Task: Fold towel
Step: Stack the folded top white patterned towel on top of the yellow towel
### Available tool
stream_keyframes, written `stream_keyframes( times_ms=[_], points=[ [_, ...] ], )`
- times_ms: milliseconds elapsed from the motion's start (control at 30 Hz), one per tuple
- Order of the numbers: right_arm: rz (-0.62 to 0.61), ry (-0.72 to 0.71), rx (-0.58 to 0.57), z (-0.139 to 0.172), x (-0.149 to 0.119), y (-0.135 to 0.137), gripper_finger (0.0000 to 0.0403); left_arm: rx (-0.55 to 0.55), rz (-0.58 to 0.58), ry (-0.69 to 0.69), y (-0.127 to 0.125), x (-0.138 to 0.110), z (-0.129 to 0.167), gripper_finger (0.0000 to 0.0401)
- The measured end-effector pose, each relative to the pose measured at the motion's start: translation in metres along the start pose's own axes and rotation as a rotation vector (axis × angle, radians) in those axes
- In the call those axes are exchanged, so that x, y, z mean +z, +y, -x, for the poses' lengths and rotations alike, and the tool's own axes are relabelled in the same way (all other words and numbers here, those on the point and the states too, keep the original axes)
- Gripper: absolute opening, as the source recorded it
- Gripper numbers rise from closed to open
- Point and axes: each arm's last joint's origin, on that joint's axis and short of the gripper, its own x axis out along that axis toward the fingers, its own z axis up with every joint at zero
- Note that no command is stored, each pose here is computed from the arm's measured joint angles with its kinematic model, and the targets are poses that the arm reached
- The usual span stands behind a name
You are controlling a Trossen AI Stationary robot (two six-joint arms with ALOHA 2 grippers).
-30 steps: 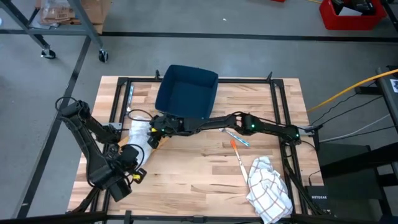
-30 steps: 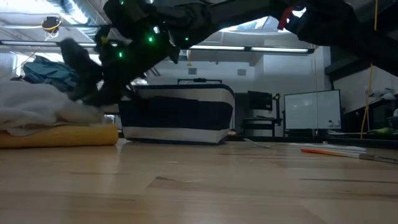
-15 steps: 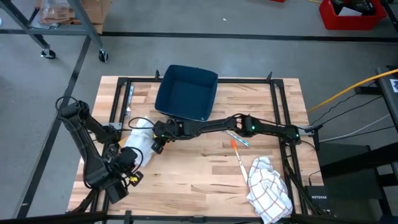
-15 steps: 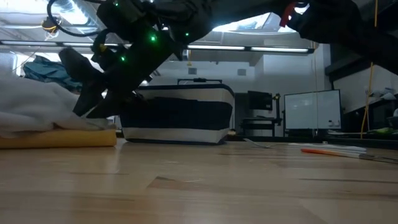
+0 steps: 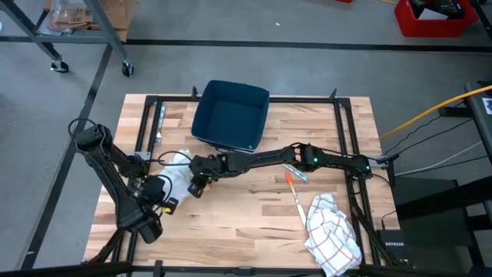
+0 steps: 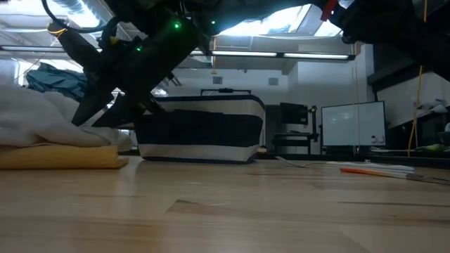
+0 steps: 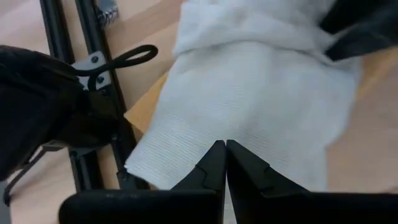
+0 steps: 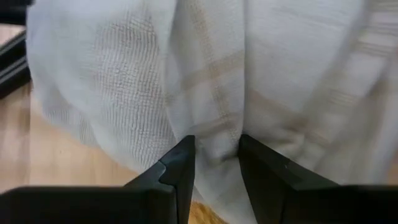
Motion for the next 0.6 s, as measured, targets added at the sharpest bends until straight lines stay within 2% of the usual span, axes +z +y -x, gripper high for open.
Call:
stream_keyframes(
  times_ms=[367, 467, 600],
  points=[
    [0.042, 0.042, 0.022, 0.004, -0.017, 0.026, 0.0127, 0.076, 0.027, -0.015, 0.004, -0.005, -0.045, 0.0005],
    [0.061, 0.037, 0.028, 0.012, -0.015, 0.032, 0.0127, 0.101, 0.03, -0.017, 0.006, -0.004, -0.052, 0.0005],
    [0.094, -0.034, 0.028, 0.034, 0.001, 0.04, 0.0127, 0.097, 0.016, -0.004, 0.006, -0.005, -0.053, 0.0005]
  ],
)
